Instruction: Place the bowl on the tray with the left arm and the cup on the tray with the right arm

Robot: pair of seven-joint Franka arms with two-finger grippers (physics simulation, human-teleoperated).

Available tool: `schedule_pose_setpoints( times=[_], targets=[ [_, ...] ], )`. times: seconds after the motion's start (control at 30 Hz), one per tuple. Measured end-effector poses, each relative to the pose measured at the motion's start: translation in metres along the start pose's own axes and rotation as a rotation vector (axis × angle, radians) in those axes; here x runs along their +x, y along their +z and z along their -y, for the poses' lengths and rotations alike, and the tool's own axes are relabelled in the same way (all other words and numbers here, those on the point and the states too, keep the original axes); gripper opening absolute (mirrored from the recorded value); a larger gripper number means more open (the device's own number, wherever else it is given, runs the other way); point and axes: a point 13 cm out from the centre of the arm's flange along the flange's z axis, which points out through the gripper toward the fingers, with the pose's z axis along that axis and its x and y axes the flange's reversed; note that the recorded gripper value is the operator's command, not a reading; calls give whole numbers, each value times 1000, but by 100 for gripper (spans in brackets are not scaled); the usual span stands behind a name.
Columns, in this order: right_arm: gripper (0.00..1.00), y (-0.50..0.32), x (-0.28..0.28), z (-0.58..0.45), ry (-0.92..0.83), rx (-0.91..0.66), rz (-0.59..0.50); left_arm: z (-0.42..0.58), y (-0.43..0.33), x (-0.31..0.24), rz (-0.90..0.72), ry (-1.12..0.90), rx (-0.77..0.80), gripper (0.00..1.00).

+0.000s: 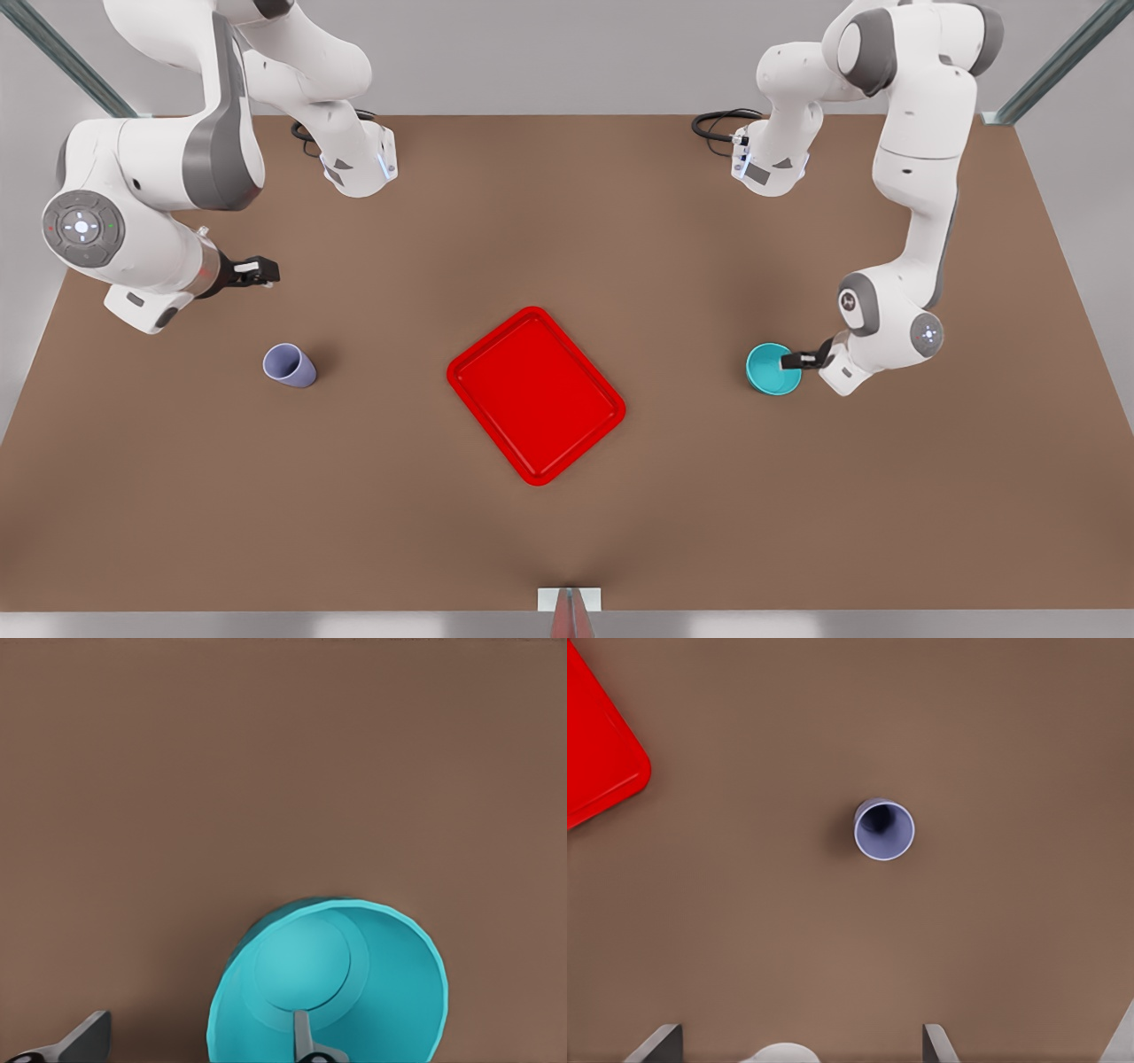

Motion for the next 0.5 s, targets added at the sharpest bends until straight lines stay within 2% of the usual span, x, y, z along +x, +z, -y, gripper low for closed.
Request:
schedule_pose_setpoints(
  times=[0.03, 0.07, 0.1, 0.2, 0.23, 0.3, 0.33, 0.5],
  targets=[
    [100, 0, 0, 0, -1, 0, 0, -1, 1, -1, 5, 0, -1, 100],
    [100, 0, 0, 0, -1, 0, 0, -1, 3, -2, 9, 1, -1, 82],
    [100, 0, 0, -1, -2, 0, 0, -1, 4, -3, 13, 3, -2, 59],
    [100, 1, -1, -1, -2, -1, -1, 0, 4, -6, 23, 8, -4, 54],
    [100, 1, -1, -1, -3, -1, -1, 1, 4, -6, 26, 10, -4, 47],
    [100, 2, -2, -2, -5, -1, -3, 2, 4, -7, 29, 10, -1, 25],
    [100, 3, -3, -2, -5, -2, -4, 3, 4, -7, 31, 3, 7, 21],
    [100, 3, -3, -2, -5, -3, -4, 35, -6, -12, 41, 10, 43, 21]
  ],
)
